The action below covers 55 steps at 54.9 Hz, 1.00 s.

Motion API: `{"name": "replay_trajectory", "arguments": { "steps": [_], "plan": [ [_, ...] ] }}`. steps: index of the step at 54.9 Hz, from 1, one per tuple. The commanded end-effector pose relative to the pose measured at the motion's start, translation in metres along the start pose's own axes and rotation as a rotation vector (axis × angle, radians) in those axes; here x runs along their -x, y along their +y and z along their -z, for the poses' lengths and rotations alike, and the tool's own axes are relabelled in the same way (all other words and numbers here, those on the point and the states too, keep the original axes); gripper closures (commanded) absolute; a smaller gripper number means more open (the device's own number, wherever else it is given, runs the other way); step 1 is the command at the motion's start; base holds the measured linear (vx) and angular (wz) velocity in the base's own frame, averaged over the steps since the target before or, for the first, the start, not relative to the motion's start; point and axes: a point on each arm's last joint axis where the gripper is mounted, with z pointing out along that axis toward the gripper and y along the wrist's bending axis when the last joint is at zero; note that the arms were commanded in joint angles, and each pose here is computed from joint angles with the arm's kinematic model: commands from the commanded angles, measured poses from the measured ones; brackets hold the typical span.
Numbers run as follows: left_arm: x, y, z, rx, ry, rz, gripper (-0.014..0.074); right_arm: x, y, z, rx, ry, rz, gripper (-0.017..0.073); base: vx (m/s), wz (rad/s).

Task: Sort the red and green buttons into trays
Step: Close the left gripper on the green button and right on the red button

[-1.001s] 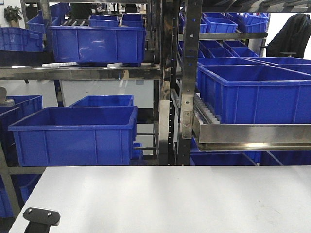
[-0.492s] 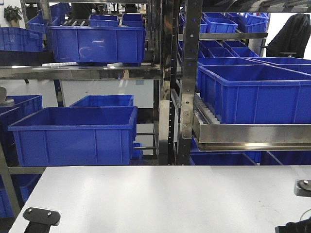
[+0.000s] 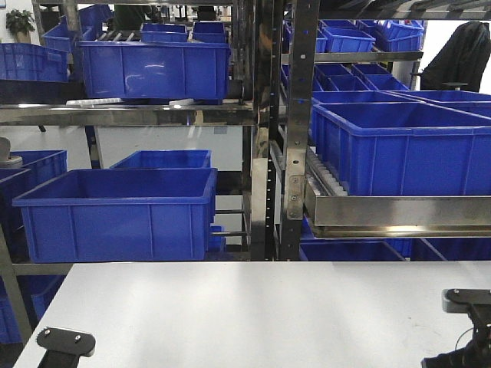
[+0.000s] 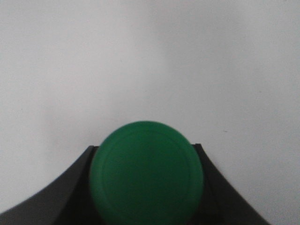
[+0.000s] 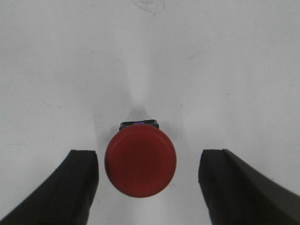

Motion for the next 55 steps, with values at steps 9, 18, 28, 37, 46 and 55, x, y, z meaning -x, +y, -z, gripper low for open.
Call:
{"name": "replay_trajectory", "arguments": {
  "steps": [9,18,28,37,46,55],
  "plan": [
    [0.018,-0.002,0.008,-0.013,-0.094,0.012,0.0599,0.014,0.000,-0.010,0.005,-0.075,0.017,0.0041,0.00,0.00],
    [0.018,-0.002,0.008,-0.013,-0.094,0.012,0.0599,0.011,0.001,-0.023,0.007,-0.047,0.020,0.0046,0.00,0.00],
    [0.018,-0.002,0.008,-0.013,-0.095,0.012,0.0599,0.008,0.002,-0.035,0.009,-0.024,0.021,0.0109,0.00,0.00],
    [0.019,-0.003,0.008,-0.015,-0.100,0.012,0.0599,0.008,0.002,-0.037,0.010,-0.020,0.022,0.0227,0.00,0.00],
    [0.019,-0.003,0.009,-0.015,-0.103,0.012,0.0599,0.010,0.003,-0.037,0.014,-0.048,0.024,0.0381,0.00,0.00],
    [0.025,-0.003,0.016,-0.020,-0.142,0.008,0.0599,0.011,0.004,-0.036,0.016,-0.055,0.025,0.0543,0.00,0.00]
  ]
}}
